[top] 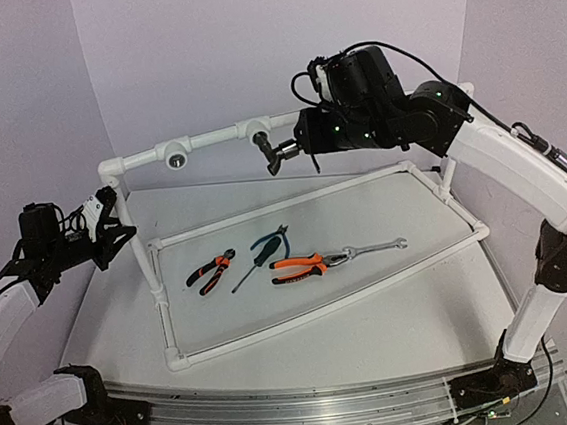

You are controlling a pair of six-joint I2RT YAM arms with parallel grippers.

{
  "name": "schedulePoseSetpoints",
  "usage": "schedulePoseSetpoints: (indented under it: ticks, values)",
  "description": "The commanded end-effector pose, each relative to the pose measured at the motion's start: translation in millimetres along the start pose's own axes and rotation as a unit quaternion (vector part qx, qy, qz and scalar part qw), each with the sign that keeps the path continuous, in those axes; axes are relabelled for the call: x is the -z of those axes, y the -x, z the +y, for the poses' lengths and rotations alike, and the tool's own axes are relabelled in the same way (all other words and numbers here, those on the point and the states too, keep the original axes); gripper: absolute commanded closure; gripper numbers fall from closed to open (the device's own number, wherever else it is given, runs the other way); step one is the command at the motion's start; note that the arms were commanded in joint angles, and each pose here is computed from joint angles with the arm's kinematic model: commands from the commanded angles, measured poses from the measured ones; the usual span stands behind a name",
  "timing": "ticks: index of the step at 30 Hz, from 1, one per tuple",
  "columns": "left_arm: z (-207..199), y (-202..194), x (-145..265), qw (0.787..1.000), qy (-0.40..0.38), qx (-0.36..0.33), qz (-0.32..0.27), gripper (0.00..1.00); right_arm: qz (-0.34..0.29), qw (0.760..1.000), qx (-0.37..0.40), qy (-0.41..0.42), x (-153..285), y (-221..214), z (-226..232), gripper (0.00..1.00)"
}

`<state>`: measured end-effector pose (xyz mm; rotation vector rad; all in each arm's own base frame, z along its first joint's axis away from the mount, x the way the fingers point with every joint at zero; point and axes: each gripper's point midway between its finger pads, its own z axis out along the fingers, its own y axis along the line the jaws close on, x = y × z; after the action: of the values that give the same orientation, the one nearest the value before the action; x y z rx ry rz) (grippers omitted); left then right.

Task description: Install the water faucets

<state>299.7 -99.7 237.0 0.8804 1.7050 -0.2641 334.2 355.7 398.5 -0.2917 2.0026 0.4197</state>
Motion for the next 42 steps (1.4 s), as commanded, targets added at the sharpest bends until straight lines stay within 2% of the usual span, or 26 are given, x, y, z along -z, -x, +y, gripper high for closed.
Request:
schedulePoseSetpoints:
  ticks: [1, 6, 16, 24, 30, 35, 38, 42]
  values:
    - [-83.6, -87.7, -0.7, 0.979, -0.163, 0.032, 0.121, 1.00, 0.047, 0.998, -0.024, -0.029, -15.2, -31.1, -19.5, 0.60]
    - [-83.0, -88.1, -0.8, 0.979, -0.162, 0.029, 0.122, 1.00, 0.070, 0.997, -0.029, -0.016, -23.9, -45.6, -13.0, 0.57]
    - [-83.5, -88.1, -1.2, 0.979, -0.163, 0.029, 0.120, 1.00, 0.120, 0.987, -0.076, 0.077, -46.3, -68.5, 31.1, 0.55]
    - [-83.6, -88.6, -1.6, 0.979, -0.163, 0.027, 0.118, 1.00, 0.112, 0.975, -0.123, 0.146, -46.0, -63.9, 56.7, 0.55]
    - [-83.9, -88.1, -1.7, 0.979, -0.163, 0.026, 0.116, 1.00, 0.092, 0.983, -0.117, 0.106, -36.6, -67.1, 32.5, 0.55]
    - [-84.0, -87.4, -2.0, 0.980, -0.164, 0.024, 0.113, 1.00, 0.056, 0.996, -0.068, 0.019, -12.1, -69.7, -18.5, 0.52]
    - [-82.4, -85.7, -2.6, 0.980, -0.162, 0.021, 0.110, 1.00, 0.024, 1.000, -0.017, -0.009, 14.6, -55.0, -40.9, 0.50]
    - [-80.7, -84.5, -4.1, 0.981, -0.161, 0.024, 0.109, 1.00, 0.000, 0.991, 0.136, -0.002, 37.8, -39.5, -46.5, 0.44]
